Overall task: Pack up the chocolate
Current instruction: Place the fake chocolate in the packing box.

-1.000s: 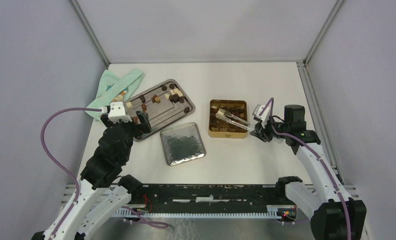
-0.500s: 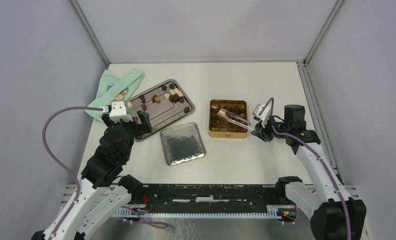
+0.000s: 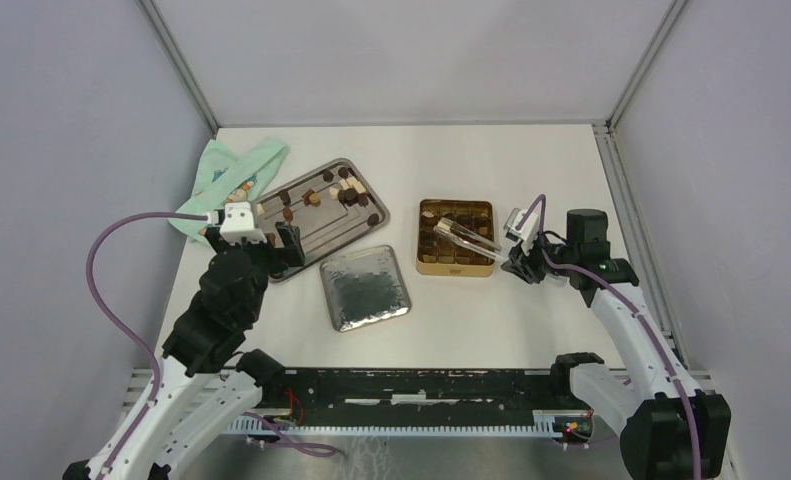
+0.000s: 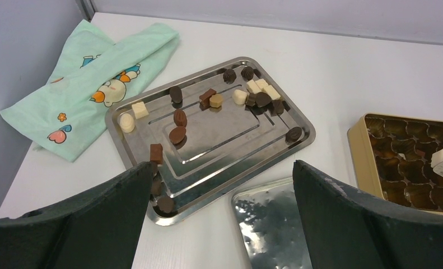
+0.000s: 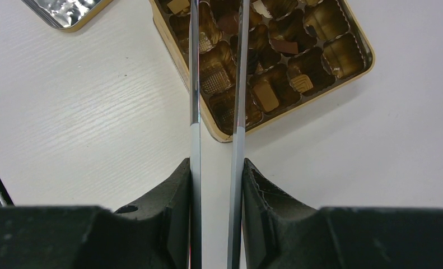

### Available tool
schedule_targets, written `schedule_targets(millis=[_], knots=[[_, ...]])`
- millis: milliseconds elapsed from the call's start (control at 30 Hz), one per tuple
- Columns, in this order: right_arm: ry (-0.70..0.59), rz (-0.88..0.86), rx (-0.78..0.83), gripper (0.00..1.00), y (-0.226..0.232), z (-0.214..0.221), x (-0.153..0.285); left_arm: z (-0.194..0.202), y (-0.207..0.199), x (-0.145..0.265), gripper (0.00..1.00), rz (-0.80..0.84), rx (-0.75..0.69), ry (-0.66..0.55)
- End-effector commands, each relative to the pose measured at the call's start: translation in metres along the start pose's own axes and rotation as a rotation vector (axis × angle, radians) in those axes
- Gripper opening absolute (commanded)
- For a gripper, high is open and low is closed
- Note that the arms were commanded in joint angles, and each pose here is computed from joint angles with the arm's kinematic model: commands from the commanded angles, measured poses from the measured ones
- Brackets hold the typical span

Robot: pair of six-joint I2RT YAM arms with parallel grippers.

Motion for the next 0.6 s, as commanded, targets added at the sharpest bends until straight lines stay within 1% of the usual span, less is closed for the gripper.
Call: schedule_targets(millis=[0,133,200,567], knots=[[-0.033,0.023,0.028,0.1,-0.007,-0.0066,0.0002,-0.0032,-0.0011,-0.0027,1.0,0.009,-0.025,-0.016],[-0.031,0.02,0.025,0.1,-0.0069,-0.0057,-0.0002,-0.0027,-0.0017,-0.0031,1.0,0.013,-0.026,-0.012],[-0.03,0.021,0.027,0.13,-0.0069,-0.0059,-0.0003,-0.0022,-0.0021,-0.0038,0.99,0.014,-0.029,-0.009],[-0.027,0.018,0.026,0.13,-0.0065,-0.0051,-0.0002,0.0027,-0.0073,-0.0088,1.0,0.041,-0.047,0.029]])
Point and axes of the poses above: each gripper's point midway between its finger pads, its own x axis back along the fingers, its own y axis along the line the jaws close on, z = x × y, the point moved 9 cm from there along x, back along the fingers, and after that the axes turned 10 degrees about x, right-handed, at the moved point
